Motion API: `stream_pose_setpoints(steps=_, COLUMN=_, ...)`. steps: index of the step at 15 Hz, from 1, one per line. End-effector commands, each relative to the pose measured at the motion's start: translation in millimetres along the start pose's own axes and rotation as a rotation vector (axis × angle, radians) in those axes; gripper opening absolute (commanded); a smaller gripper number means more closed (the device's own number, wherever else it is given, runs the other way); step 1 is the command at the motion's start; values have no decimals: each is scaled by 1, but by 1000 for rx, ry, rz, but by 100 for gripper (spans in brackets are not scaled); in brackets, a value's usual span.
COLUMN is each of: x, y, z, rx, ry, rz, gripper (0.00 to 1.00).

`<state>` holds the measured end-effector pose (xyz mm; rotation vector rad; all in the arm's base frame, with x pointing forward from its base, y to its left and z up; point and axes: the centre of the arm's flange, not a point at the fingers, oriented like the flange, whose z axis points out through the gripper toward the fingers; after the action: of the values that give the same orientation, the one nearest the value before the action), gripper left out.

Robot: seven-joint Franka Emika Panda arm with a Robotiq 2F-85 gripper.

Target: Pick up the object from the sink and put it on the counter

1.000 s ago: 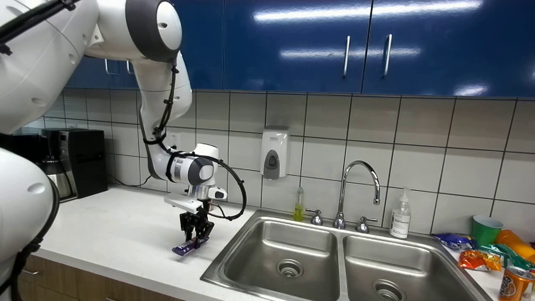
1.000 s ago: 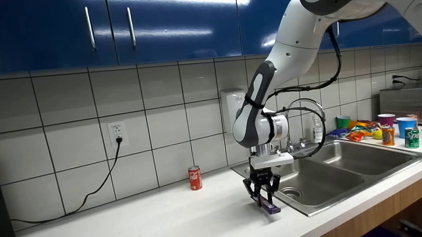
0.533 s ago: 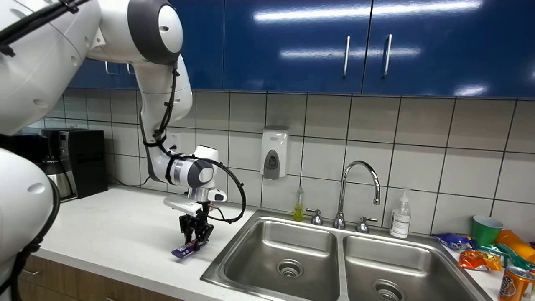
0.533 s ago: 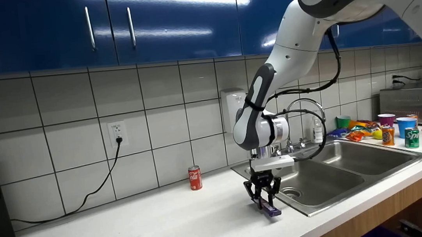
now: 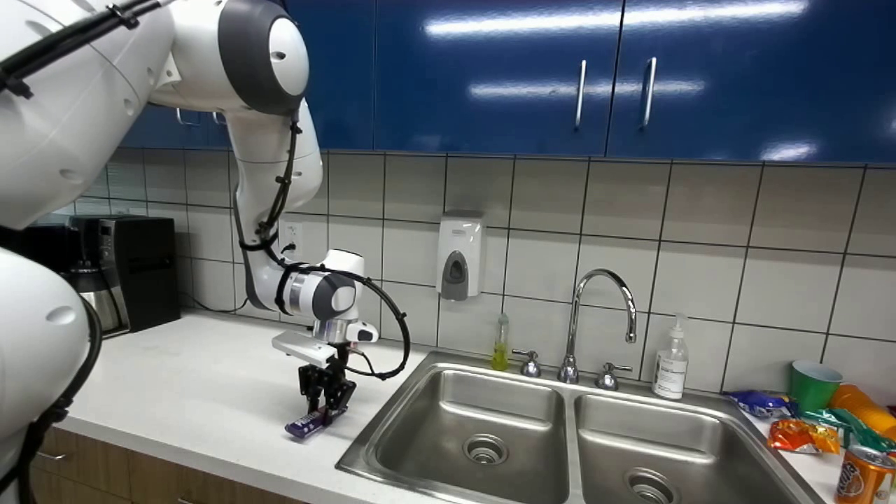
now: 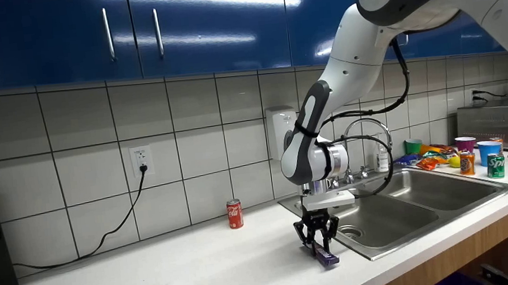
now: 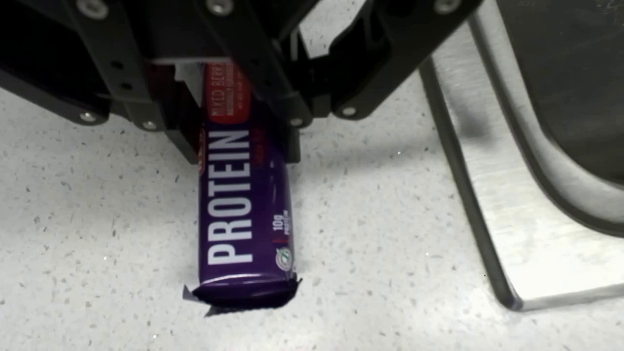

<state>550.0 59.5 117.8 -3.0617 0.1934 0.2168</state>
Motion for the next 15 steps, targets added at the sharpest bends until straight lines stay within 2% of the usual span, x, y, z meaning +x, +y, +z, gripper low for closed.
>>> stream_pose_setpoints(steps=1, x=0, y=0, z=2, rx=14, ry=7, rz=-9, gripper=68)
stream_pose_setpoints(steps=5, x=0, y=0, z=1, rx=16, ry=11, rz=-7, gripper=97)
stream_pose_setpoints(steps=6, x=0, y=-1, z=0, rx=15, ry=13, rz=-5, gripper=100)
stream_pose_setpoints(steps=15, x=-2, y=-5, z=-31, rx=14, ry=53, rz=11, gripper=100)
